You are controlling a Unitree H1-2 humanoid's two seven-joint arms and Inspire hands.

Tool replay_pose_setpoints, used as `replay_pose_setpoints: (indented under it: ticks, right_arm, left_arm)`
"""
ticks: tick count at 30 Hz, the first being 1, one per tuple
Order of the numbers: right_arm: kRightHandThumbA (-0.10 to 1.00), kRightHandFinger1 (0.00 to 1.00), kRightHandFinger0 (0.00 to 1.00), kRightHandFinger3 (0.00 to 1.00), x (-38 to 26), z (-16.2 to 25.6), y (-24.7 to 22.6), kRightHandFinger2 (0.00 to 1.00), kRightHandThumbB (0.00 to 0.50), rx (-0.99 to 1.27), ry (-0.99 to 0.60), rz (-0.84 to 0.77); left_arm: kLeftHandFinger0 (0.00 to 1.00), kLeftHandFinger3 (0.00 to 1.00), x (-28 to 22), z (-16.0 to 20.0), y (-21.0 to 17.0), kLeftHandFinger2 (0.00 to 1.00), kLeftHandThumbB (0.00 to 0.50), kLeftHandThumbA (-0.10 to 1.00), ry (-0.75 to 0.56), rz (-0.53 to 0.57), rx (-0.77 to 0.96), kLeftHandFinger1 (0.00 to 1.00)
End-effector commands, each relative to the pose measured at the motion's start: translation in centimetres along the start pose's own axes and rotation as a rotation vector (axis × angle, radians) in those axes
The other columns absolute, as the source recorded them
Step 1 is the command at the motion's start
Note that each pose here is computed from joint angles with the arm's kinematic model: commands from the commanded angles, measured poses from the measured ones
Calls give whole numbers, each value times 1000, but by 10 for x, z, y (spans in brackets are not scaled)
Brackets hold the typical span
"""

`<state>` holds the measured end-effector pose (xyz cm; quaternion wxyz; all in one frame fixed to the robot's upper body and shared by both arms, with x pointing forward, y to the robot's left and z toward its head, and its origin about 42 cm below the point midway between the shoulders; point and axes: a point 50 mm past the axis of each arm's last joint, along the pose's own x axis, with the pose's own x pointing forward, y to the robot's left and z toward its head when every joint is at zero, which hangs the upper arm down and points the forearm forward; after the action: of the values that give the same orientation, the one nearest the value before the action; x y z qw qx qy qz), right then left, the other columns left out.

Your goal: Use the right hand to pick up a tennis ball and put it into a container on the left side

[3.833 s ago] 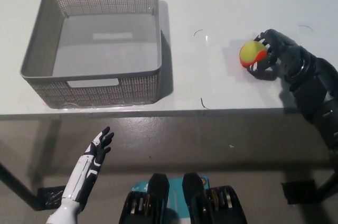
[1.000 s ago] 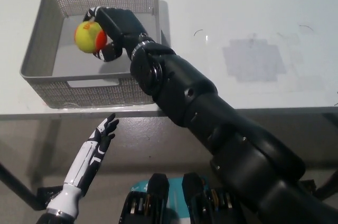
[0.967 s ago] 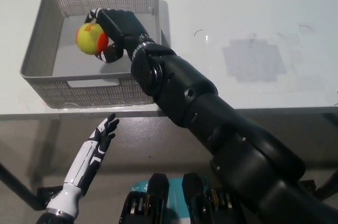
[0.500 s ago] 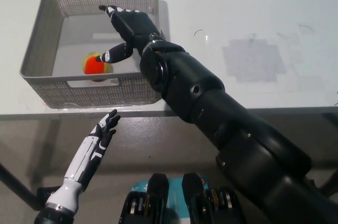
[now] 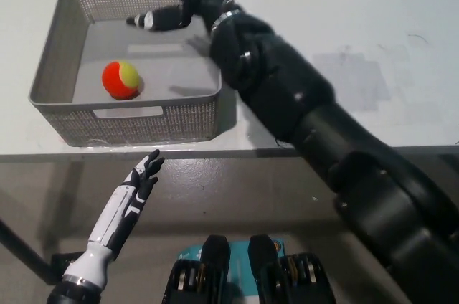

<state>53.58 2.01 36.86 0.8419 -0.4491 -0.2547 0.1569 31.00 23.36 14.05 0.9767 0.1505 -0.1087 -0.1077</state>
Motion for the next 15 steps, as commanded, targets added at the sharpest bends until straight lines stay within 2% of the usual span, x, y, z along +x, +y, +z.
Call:
replay_pose_setpoints:
  ticks: [1, 5, 7, 12, 15]
  right_arm:
    - [1000, 1000, 1000, 1000, -37, -9, -92, 1000, 416, 155, -144, -290]
    - [1000, 1000, 1000, 1000, -102, -29, -119, 1000, 407, 277, -150, -424]
    - [1000, 1000, 1000, 1000, -133, -45, -122, 1000, 371, 328, -171, -473]
    - [1000, 1000, 1000, 1000, -189, -74, -104, 1000, 398, 403, -148, -507]
    - [1000, 1000, 1000, 1000, -221, -87, -79, 1000, 352, 436, -127, -484]
  left_arm:
    - [1000, 1000, 6, 14, 8, 1000, 173, 1000, -55, -33, 50, 1000]
    - [1000, 1000, 4, 11, 8, 1000, 173, 1000, -57, -39, 51, 1000]
    - [1000, 1000, 3, 10, 7, 1000, 174, 1000, -46, -39, 47, 1000]
    - [1000, 1000, 0, 7, 5, 1000, 174, 1000, -45, -37, 40, 1000]
    - [1000, 1000, -2, 4, 3, 1000, 196, 1000, -35, -37, 34, 1000]
